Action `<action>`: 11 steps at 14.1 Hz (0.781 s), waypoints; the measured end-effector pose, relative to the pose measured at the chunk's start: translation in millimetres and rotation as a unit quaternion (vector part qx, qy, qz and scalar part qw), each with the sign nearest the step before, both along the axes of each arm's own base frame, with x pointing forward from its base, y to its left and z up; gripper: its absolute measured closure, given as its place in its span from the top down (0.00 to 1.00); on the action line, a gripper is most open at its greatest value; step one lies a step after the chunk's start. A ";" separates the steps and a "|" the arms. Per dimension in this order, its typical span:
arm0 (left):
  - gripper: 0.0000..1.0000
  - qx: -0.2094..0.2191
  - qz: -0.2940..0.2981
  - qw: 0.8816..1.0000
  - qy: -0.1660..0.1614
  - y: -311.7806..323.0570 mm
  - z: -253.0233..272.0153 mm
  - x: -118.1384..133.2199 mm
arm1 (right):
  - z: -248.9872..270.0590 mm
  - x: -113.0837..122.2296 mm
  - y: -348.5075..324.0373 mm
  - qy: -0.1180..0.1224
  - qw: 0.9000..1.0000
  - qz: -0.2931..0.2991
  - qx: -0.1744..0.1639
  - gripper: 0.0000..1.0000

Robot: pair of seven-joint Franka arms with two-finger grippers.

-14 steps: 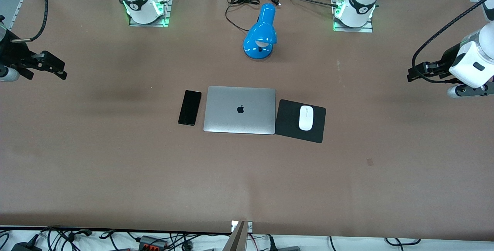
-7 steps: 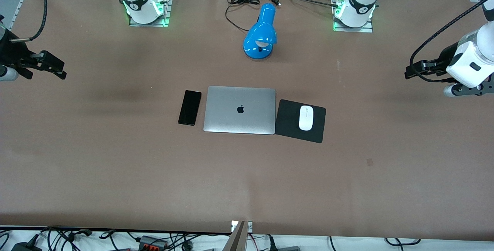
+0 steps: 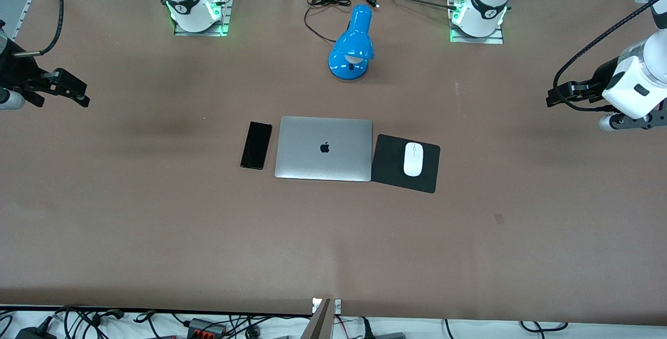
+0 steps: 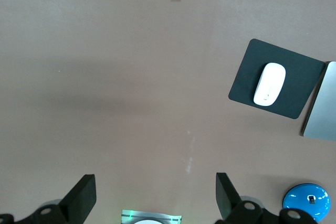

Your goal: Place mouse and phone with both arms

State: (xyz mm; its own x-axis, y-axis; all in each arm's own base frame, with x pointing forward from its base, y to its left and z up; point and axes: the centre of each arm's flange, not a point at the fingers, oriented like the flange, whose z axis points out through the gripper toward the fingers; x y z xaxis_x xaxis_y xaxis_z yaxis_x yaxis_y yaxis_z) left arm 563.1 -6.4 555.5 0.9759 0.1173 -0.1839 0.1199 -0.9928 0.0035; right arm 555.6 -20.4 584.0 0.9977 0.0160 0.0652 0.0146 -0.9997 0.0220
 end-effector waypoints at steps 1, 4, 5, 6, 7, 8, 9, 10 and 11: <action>1.00 -0.002 0.001 1.000 0.000 0.2 0.0 0.0 | 0.2 -0.1 0.0 0.000 1.000 0.000 0.001 1.00; 1.00 -0.003 0.002 1.000 0.000 1.4 -0.1 0.1 | -0.9 -3.0 -0.1 0.010 1.000 -0.003 0.014 1.00; 1.00 -0.004 0.002 1.000 0.000 1.4 -0.1 0.1 | -0.4 -5.3 0.3 0.016 1.000 0.003 0.014 1.00; 1.00 -0.004 0.003 1.000 0.000 1.5 -0.3 0.1 | 1.6 -7.3 0.5 0.017 1.000 0.009 0.011 1.00; 1.00 -0.004 0.003 1.000 0.000 1.5 -0.3 0.1 | 4.0 -8.9 0.1 0.017 1.000 0.013 0.008 1.00; 1.00 -0.004 0.003 1.000 0.000 1.5 -0.3 0.2 | 6.3 -10.2 -0.1 0.015 1.000 0.014 0.007 1.00; 1.00 -0.004 0.003 1.000 0.000 1.5 -0.3 0.2 | 7.8 -11.0 -0.1 0.014 1.000 0.014 0.007 1.00; 1.00 -0.004 0.003 1.000 0.000 1.6 -0.3 0.2 | 8.5 -11.3 0.0 0.014 1.000 0.014 0.007 1.00; 1.00 -0.004 0.003 1.000 0.000 1.9 -0.4 0.2 | 8.7 -11.4 -0.1 0.013 1.000 0.014 0.007 1.00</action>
State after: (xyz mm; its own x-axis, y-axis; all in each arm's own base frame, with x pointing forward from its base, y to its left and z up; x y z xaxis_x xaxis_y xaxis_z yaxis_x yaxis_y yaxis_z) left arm 563.3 -4.5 555.1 0.9751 0.1216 -0.1855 0.1258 -0.9920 0.0106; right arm 544.2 -20.5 592.7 0.9983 0.0431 0.0389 0.0428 -0.9991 0.0080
